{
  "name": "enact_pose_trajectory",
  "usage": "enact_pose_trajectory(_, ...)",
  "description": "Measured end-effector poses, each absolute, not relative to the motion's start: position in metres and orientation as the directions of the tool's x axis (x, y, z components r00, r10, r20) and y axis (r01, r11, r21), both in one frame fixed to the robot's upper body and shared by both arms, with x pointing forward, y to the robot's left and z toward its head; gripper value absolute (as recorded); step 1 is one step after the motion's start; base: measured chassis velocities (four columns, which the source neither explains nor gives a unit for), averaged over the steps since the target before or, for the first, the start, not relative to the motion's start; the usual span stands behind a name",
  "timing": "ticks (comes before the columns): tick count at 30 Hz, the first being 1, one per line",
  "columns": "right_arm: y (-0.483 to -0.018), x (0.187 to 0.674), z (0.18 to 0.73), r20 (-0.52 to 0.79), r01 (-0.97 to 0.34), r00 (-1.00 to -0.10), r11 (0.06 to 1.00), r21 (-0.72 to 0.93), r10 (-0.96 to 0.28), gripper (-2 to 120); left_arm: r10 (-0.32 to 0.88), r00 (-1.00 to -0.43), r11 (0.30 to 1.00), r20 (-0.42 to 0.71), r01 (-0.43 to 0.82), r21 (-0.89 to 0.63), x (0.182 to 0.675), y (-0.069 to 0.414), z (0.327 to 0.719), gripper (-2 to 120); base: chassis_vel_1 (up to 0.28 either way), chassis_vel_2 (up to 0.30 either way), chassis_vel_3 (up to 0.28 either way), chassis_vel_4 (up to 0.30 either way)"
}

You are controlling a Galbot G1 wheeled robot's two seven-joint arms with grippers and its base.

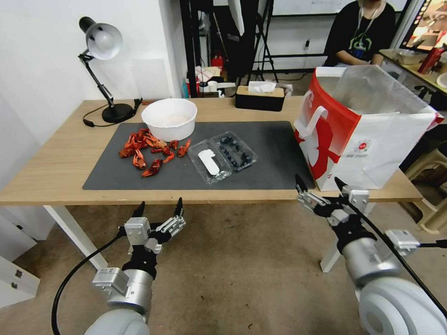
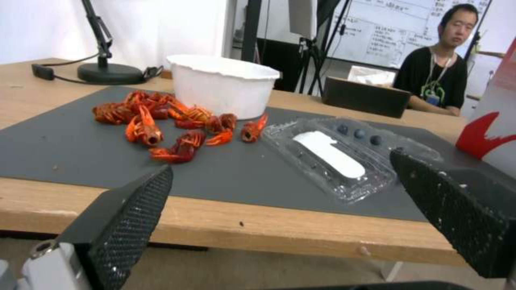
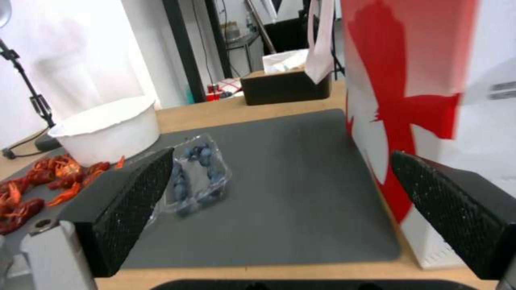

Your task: Close the takeout container lid, then place the container into the takeout bag.

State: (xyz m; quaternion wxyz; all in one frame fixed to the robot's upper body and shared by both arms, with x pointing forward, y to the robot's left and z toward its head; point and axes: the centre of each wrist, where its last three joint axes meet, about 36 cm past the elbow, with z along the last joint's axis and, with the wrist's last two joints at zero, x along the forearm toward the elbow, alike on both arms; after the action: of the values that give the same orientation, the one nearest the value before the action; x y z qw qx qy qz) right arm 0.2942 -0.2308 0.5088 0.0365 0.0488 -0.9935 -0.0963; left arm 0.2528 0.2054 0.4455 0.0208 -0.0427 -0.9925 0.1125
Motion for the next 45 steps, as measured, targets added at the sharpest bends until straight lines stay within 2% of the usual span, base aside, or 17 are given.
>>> enact_pose_trajectory(12, -0.219, 0.398, 0.49, 0.179, -0.076, -0.977, 0.978, 0.196, -0.112, 100, 0.052, -0.998, 0.973, 0.018, 0.047, -0.227, 0.251, 0.205, 0.448, 100, 0.0, 0.0, 0.0, 0.0)
enact_pose_trajectory(25, -0.179, 0.486, 0.51, 0.323, -0.091, -0.936, 0.981, 0.173, -0.144, 100, 0.018, -1.0, 0.973, 0.005, 0.017, -0.229, 0.249, 0.207, 0.449, 100, 0.0, 0.0, 0.0, 0.0)
enact_pose_trajectory(35, -0.159, 0.527, 0.506, 0.452, -0.061, -0.887, 0.995, 0.079, -0.09, 100, 0.003, -1.0, 0.974, 0.013, -0.001, -0.227, 0.25, 0.209, 0.444, 100, 0.0, 0.0, 0.0, 0.0)
enact_pose_trajectory(45, -0.153, 0.534, 0.506, 0.523, -0.057, -0.85, 0.998, 0.039, -0.07, 100, -0.007, -1.0, 0.975, 0.019, -0.011, -0.224, 0.254, 0.211, 0.438, 100, 0.0, 0.0, 0.0, 0.0)
